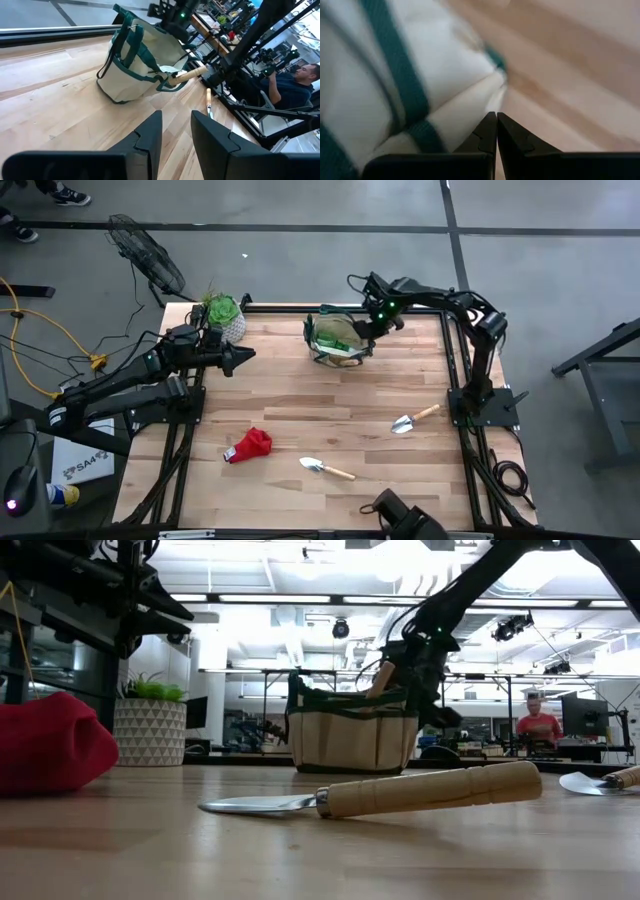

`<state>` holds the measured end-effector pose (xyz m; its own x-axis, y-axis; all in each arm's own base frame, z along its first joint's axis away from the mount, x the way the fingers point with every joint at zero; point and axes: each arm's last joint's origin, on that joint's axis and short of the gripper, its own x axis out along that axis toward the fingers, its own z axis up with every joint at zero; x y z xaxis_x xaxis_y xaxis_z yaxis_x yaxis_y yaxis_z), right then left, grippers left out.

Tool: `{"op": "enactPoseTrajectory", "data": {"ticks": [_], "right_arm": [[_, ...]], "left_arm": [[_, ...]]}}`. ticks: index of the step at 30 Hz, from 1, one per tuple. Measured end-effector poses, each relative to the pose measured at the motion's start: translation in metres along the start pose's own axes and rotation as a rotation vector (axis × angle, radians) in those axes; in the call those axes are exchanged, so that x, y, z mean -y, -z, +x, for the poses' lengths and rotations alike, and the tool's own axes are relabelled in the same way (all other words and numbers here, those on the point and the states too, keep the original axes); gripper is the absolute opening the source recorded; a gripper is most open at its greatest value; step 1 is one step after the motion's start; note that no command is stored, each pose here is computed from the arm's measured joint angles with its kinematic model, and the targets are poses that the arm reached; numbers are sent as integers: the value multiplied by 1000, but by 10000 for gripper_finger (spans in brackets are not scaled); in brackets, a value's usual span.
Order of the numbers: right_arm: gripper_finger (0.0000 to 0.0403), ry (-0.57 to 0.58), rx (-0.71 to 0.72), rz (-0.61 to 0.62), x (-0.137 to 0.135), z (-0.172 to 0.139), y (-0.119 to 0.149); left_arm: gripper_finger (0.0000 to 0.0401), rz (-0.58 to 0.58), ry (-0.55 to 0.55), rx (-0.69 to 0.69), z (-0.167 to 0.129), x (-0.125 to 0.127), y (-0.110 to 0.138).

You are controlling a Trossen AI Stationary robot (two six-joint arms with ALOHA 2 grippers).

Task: Pick & Place Garden tools in Gardening bag
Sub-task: Adjust the gardening bag on the table, then put the gloves into the gardening bag

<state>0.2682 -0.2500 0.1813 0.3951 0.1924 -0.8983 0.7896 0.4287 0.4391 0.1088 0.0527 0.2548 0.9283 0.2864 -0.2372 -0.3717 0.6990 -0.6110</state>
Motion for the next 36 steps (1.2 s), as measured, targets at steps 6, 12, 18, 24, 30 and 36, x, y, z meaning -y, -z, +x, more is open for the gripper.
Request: {"op": "enactPoseTrajectory", "data": {"ticks": [6,12,18,24,30,36], "right_arm": [[3,-36,-64,-69,-21,10,11],[3,-81,-149,-82,-40,18,25],[3,-104,-247,-111,-60,27,43],[3,-158,-318,-148,-78,34,57],[3,-95,-368,-165,-83,37,69],[3,-52,-382,-213,-82,22,76]], "left_arm": [[102,0,1,-1,0,0,0],[102,-1,16,-11,0,0,0],[102,-5,29,-21,0,1,1],[102,-4,61,-44,0,2,1],[102,4,140,-102,0,4,3],[102,8,181,-133,-1,5,4]]}}
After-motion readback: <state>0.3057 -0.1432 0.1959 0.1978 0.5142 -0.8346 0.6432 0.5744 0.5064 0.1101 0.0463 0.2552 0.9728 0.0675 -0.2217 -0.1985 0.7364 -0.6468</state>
